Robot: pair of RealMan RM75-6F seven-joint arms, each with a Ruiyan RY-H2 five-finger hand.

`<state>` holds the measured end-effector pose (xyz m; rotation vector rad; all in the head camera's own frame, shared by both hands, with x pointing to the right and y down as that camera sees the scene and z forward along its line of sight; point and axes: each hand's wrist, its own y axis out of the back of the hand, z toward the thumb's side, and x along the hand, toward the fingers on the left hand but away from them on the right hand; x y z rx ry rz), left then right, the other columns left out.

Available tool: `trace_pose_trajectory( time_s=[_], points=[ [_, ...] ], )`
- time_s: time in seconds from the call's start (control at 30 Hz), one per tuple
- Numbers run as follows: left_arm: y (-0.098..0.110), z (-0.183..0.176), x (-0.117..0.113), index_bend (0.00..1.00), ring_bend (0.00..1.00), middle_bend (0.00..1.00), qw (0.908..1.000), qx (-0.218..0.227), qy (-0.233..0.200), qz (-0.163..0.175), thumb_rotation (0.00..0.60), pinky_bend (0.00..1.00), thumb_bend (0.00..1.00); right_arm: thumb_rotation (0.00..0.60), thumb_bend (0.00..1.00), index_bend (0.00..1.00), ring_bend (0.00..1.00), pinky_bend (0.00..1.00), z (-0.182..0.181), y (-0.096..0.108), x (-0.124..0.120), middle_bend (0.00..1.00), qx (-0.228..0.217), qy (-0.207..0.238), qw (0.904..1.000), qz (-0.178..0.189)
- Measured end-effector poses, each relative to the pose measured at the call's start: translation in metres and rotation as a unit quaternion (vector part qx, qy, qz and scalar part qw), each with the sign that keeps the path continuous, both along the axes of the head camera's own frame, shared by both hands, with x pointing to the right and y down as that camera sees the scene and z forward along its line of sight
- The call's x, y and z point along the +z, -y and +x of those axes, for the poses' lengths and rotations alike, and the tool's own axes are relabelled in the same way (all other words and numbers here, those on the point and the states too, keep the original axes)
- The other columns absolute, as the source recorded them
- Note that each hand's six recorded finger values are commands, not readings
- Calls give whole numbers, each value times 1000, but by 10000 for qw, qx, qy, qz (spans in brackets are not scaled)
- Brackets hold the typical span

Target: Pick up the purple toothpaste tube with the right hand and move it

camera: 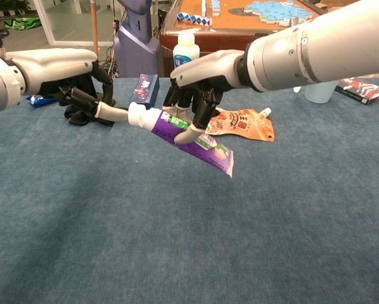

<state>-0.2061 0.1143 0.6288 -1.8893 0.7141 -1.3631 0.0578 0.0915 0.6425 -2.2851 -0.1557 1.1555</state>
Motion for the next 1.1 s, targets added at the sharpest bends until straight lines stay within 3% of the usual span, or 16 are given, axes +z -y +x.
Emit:
trace_pose_trajectory(
  time_s=[0.17, 0.3, 0.47, 0.53, 0.6, 0.7, 0.73, 0.9, 1.1],
  points=[
    [5, -6, -4, 419, 708, 785, 9998, -151, -71, 63, 258, 847, 46, 600, 775, 937, 801, 416, 4, -1, -2, 834, 104, 88, 9999, -25],
    [12, -21, -10, 325, 622, 659, 9983, -526, -240, 65, 301, 828, 46, 600, 774, 937, 801, 432, 15, -2, -6, 834, 281, 231, 9993, -40],
    [21, -47, -19, 180, 425, 444, 9921, -1114, -570, 4, 327, 624, 46, 600, 774, 937, 802, 486, 31, -6, -8, 834, 517, 454, 9976, -64],
    [23, -57, -23, 107, 336, 349, 9888, -1318, -703, -27, 291, 536, 46, 600, 775, 937, 802, 535, 37, -8, -8, 834, 607, 547, 9966, -89],
    [24, -63, -26, 31, 232, 226, 9850, -1490, -864, -82, 185, 437, 46, 600, 774, 937, 802, 588, 41, -11, -7, 834, 685, 639, 9955, -120],
    [24, -70, -31, 1, 172, 144, 9756, -1782, -1261, -210, 38, 369, 46, 600, 774, 937, 802, 652, 42, -19, -6, 834, 775, 843, 9933, -172],
    [24, -72, -33, 0, 166, 133, 9722, -1861, -1402, -255, 20, 359, 46, 600, 775, 937, 801, 678, 41, -22, -5, 834, 790, 916, 9925, -180],
    [20, -75, -40, 0, 126, 94, 9535, -2040, -2158, -517, 0, 287, 46, 600, 774, 937, 801, 753, 29, -38, 2, 834, 889, 1312, 9871, -215],
    [13, -65, -48, 0, 79, 62, 9467, -1769, -2610, -660, 0, 239, 43, 600, 774, 937, 801, 781, 5, -48, 5, 834, 919, 1617, 9823, -213]
  ],
)
